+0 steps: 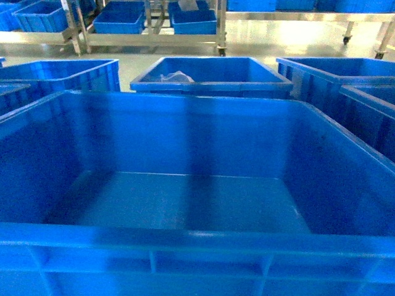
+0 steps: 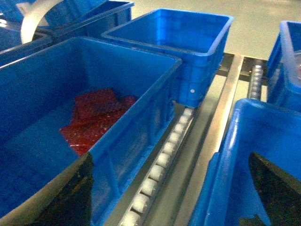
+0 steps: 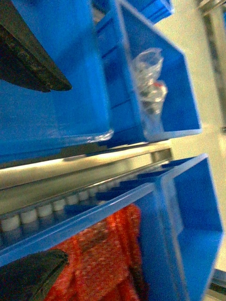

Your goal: Place box next to blue box on left shelf

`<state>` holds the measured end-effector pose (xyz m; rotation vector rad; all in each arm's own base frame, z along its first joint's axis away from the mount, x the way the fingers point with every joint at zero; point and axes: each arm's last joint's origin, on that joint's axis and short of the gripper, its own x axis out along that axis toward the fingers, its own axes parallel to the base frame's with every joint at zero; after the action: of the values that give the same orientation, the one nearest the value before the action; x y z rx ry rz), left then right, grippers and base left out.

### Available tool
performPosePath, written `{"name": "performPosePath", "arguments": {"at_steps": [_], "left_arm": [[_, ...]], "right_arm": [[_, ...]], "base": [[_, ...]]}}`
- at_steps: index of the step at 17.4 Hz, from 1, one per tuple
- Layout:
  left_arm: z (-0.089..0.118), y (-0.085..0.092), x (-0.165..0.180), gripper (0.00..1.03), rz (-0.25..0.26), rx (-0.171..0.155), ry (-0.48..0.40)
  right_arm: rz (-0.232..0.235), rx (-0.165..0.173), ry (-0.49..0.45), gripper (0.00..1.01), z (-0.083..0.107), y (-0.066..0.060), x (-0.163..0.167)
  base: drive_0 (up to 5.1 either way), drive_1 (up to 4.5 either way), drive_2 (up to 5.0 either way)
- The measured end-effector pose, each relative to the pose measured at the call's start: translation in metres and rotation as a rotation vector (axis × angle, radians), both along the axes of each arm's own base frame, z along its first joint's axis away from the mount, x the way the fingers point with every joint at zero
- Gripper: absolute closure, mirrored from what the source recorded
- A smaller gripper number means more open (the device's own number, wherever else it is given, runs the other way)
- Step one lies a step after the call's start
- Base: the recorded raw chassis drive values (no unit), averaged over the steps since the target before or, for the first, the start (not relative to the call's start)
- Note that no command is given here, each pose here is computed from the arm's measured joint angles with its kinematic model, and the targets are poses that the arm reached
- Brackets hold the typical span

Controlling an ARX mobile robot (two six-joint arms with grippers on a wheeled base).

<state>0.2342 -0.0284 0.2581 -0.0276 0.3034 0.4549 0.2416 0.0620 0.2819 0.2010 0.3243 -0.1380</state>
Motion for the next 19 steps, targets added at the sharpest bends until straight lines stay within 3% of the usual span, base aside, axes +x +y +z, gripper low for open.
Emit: {"name": "performPosePath", "arguments": {"at_steps": [2,4,7,8,9,10,12,13,17,18,19], "left_arm": [[0.000,-0.005,0.001,0.06,-0.038,-0.009,-0.005],[0.002,-0.006,0.001,0.05,-0.022,0.005,-0.021],[0.002,-0.006,0.001,0.05,-0.020,0.020,-0.018],[0.002,-0.004,0.003,0.08,-0.062,0.012,-0.076],[-0.001,0.001,-0.001,0.17,-0.191,-0.012,-0.183],[-0.012,0.005,-0.014,0.28,-0.312,-0.010,-0.258],[-0.027,0.009,-0.031,0.47,-0.430,0.002,-0.311],[-0.037,0.010,-0.041,0.62,-0.463,0.008,-0.305],[-0.056,0.021,-0.062,1.00,-0.450,0.010,-0.300],[-0.060,0.027,-0.067,1.01,-0.456,0.012,-0.300],[-0.062,0.029,-0.071,1.01,-0.442,0.014,-0.299]], "right_arm": [[-0.001,0.014,-0.049,0.03,0.007,0.000,0.001],[-0.001,0.016,-0.072,0.03,0.008,0.003,0.000],[-0.047,0.000,-0.077,0.03,0.008,0.001,-0.001],[-0.039,0.000,-0.098,0.04,0.009,0.001,-0.001],[0.031,-0.001,-0.215,0.12,0.007,-0.004,-0.002],[0.087,-0.044,-0.278,0.21,-0.002,-0.010,-0.012],[0.120,-0.138,-0.339,0.42,-0.026,-0.025,-0.033],[0.126,-0.168,-0.331,0.57,-0.040,-0.031,-0.042],[0.136,-0.188,-0.320,0.95,-0.066,-0.043,-0.066],[0.133,-0.195,-0.322,1.00,-0.070,-0.046,-0.070],[0.133,-0.195,-0.322,1.00,-0.076,-0.048,-0.076]], "base": [[0.0,0.00,0.0],[0.0,0.00,0.0],[0.0,0.00,0.0],[0.0,0.00,0.0],[0.0,0.00,0.0],[0.0,0.00,0.0],[0.0,0.00,0.0],[0.0,0.00,0.0],[0.0,0.00,0.0],[0.0,0.00,0.0],[0.0,0.00,0.0]]}}
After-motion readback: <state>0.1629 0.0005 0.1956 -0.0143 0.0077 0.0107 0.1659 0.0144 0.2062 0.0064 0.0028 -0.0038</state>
